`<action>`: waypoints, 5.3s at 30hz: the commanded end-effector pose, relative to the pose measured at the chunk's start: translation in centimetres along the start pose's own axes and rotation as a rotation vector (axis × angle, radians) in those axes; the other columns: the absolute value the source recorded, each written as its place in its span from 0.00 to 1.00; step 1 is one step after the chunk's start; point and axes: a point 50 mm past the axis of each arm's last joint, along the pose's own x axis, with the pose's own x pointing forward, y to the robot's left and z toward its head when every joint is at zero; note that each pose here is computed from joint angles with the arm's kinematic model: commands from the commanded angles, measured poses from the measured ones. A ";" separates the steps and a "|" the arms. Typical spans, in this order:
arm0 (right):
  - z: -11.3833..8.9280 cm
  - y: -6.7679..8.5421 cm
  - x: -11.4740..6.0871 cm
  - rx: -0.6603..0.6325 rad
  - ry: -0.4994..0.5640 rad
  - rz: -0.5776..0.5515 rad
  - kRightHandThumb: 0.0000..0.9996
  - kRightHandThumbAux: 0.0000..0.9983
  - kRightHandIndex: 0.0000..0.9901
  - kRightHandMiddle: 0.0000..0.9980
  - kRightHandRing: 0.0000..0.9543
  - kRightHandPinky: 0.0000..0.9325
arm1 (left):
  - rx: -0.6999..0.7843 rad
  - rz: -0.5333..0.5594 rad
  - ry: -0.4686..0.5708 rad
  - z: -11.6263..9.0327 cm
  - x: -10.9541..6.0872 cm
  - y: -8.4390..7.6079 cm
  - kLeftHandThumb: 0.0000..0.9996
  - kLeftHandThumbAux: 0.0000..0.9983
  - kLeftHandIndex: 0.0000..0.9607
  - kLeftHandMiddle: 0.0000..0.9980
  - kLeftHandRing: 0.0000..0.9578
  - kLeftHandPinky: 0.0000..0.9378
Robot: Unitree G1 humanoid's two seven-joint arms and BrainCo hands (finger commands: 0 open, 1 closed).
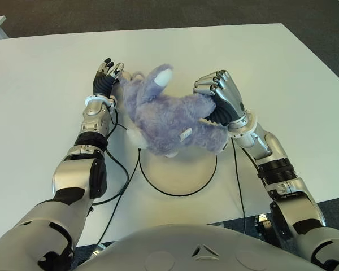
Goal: Put the doll into the plate.
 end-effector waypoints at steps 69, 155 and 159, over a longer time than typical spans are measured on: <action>1.8 3.6 -4.5 0.076 0.073 0.273 0.49 0.74 0.73 0.88 0.89 0.92 | -0.001 0.024 0.126 -2.8 -1.0 1.0 0.12 0.59 0.00 0.04 0.03 0.04; 1.8 4.7 -4.1 0.016 0.128 0.341 0.21 0.54 0.62 0.80 0.82 0.84 | 0.000 0.017 0.132 -2.7 -0.9 1.1 0.12 0.59 0.00 0.04 0.02 0.02; 1.8 4.7 -4.1 0.009 0.135 0.340 0.21 0.55 0.62 0.80 0.82 0.85 | 0.002 0.017 0.132 -2.7 -0.9 1.1 0.12 0.59 0.00 0.03 0.02 0.01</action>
